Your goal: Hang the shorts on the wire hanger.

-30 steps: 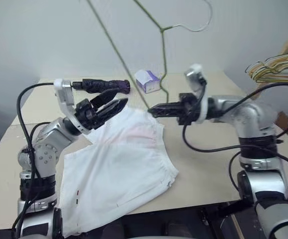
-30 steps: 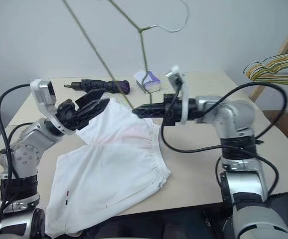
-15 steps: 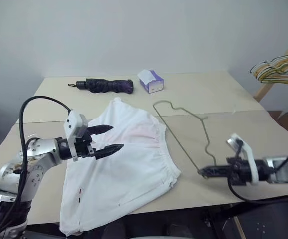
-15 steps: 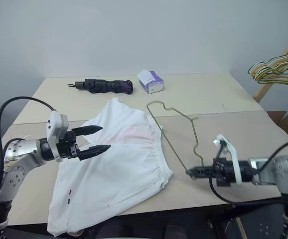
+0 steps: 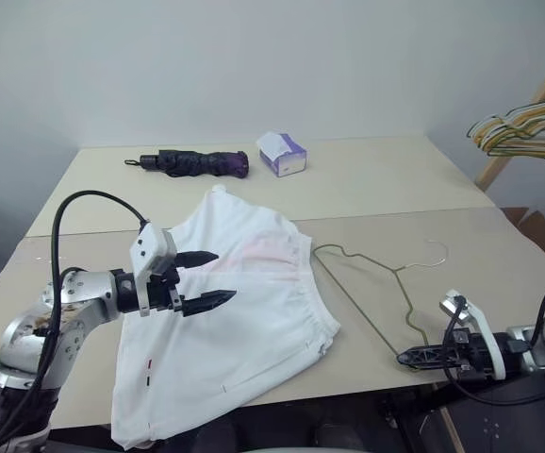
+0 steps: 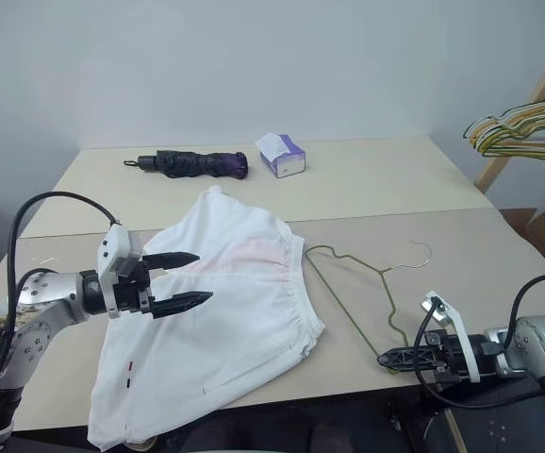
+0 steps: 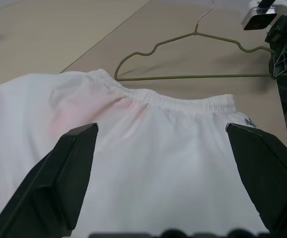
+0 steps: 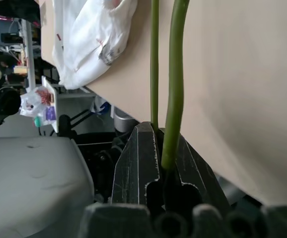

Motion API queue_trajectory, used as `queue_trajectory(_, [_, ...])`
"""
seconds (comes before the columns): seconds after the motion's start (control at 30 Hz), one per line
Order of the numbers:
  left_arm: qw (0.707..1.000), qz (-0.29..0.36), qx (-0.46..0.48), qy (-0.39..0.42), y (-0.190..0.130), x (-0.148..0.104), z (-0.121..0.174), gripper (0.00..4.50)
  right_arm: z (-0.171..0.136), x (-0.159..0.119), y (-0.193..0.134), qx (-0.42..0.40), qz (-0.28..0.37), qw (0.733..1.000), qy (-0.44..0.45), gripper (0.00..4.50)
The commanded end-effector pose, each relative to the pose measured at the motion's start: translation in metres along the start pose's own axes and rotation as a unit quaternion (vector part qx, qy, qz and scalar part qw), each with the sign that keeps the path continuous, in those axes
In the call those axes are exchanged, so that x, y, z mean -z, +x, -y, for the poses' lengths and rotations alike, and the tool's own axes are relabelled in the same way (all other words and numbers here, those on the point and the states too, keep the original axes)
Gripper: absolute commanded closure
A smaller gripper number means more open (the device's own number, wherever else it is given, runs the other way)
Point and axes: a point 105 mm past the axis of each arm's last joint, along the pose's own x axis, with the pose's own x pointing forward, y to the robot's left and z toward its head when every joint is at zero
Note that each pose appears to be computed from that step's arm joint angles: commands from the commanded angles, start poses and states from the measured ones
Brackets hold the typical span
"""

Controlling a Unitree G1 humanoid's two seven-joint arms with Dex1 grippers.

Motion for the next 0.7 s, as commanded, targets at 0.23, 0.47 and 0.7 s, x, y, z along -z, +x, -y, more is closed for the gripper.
queue_trajectory(0.23, [0.999,0.003,-0.007,0.042,-0.003,-0.008,0.001,0.04,-0.008,-0.014,0.006,-0.027,-0.008,0.998,-0.051,4.5])
queue_trajectory(0.47, [0.999,0.005,-0.01,0.046,0.0,-0.006,0.0,0.04,-0.004,-0.016,0.009,-0.025,-0.034,0.998,-0.048,4.5])
queue_trajectory(0.7, [0.999,0.003,-0.009,0.052,0.007,-0.004,0.001,0.04,-0.001,-0.032,0.014,-0.028,-0.058,0.996,-0.065,4.5])
